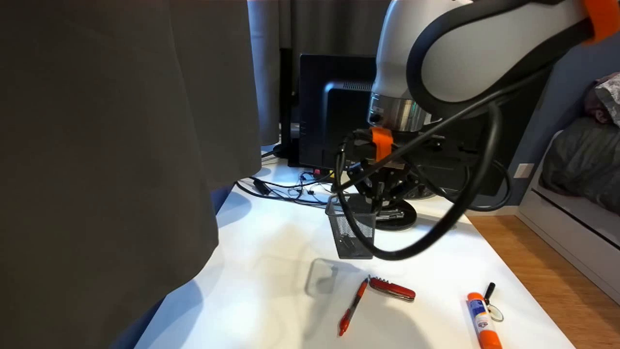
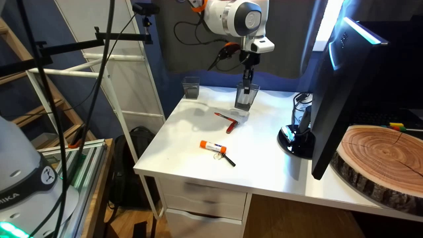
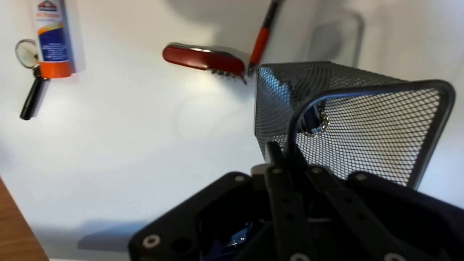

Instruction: Pick up the gray pen holder with items in it and pour out all the items it in onto the table, put the gray pen holder back on the table

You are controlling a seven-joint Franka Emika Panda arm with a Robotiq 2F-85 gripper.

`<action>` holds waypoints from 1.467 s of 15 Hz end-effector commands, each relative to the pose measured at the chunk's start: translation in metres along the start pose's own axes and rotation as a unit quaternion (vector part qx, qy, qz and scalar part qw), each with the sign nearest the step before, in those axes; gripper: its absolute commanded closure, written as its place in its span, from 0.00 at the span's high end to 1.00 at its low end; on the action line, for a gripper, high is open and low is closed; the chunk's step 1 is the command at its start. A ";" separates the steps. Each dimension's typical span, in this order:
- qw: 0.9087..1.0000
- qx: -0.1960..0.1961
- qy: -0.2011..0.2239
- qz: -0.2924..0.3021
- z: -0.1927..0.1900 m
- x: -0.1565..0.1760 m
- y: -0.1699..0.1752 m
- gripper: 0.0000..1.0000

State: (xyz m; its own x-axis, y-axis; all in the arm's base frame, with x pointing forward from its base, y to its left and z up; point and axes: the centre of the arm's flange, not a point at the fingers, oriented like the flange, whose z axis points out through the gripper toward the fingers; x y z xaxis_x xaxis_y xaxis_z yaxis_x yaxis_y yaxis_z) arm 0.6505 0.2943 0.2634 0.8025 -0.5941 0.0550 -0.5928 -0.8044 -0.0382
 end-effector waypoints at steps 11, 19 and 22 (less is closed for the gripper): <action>0.990 0.051 0.090 0.094 0.041 -0.002 -0.090 0.02; 0.995 0.073 0.047 0.050 0.046 -0.022 -0.082 0.02; 0.986 0.113 0.116 0.049 0.043 -0.027 -0.090 0.02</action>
State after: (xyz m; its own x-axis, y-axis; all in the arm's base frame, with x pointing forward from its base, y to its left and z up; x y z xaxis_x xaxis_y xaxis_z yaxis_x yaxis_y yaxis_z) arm 0.6918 0.3710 0.2225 0.7238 -0.6710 0.1610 -0.6374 -0.7395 -0.2166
